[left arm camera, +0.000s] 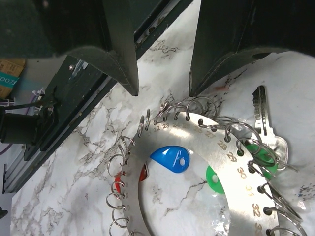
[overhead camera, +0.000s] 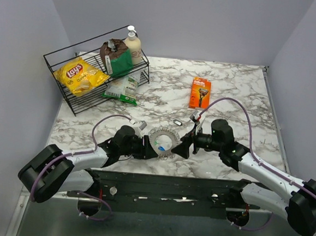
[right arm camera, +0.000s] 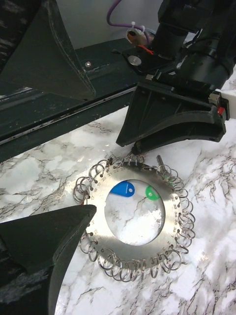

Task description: Put the keys on the keyring

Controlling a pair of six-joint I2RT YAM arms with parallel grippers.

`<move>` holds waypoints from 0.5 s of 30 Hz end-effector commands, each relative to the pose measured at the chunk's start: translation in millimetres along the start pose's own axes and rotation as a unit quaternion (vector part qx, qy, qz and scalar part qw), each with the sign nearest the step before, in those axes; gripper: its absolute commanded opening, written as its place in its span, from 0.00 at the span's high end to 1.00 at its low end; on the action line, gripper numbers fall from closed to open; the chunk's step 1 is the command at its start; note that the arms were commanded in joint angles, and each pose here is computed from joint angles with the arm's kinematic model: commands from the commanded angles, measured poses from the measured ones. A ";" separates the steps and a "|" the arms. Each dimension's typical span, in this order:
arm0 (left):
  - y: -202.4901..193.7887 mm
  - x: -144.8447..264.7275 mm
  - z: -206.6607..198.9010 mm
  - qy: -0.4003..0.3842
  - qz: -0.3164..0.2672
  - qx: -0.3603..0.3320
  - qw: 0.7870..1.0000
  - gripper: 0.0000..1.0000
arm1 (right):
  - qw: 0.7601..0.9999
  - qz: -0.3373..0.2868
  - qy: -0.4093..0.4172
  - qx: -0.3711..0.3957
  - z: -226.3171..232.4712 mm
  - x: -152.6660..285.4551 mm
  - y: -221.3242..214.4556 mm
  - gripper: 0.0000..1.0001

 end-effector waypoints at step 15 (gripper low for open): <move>-4.5 -16.4 0.1 -0.052 0.011 -0.035 0.998 0.48 | 1.000 -0.012 0.000 0.017 1.1 2.1 9.3 0.05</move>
Point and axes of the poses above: each gripper's point midway between its finger pads, its own x axis back along the fingers, its own z axis along the line the jaws close on, y = z × x, the point moved 10 cm from there along x, back along the fingers, and after that the axes turned 12 degrees about x, right-handed, at the moved point
